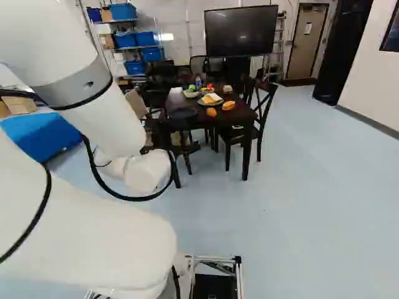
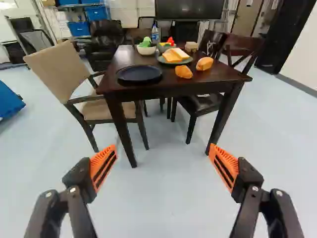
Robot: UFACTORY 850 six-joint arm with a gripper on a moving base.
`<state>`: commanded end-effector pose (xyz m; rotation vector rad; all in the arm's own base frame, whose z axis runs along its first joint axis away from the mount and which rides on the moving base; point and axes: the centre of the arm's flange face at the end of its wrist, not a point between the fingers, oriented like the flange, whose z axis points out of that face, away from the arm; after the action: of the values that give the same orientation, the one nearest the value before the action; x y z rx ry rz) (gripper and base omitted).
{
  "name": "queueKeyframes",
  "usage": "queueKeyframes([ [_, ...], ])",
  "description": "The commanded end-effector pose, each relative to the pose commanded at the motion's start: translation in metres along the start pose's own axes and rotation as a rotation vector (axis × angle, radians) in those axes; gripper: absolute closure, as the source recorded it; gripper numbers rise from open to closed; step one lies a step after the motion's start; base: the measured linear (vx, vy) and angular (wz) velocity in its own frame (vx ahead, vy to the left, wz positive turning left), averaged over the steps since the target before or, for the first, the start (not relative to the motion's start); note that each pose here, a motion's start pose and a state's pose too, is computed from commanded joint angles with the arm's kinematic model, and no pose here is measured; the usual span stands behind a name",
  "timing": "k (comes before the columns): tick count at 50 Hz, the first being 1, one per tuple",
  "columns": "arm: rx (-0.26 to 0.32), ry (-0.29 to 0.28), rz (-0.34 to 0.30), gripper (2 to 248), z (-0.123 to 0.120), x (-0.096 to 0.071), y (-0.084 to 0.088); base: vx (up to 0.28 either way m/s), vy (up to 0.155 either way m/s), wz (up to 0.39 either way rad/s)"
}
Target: Move the croissant to the empty plate
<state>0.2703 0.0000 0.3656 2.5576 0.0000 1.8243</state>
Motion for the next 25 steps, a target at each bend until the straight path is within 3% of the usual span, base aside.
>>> queueKeyframes([
  [8, 0.000, 0.000, 0.000, 3, 0.0000, 0.0000, 0.0000, 0.104, -0.014, -0.003],
  [25, 0.000, 0.000, 0.000, 3, 0.0000, 0.0000, 0.0000, 0.221, -0.043, -0.018],
])
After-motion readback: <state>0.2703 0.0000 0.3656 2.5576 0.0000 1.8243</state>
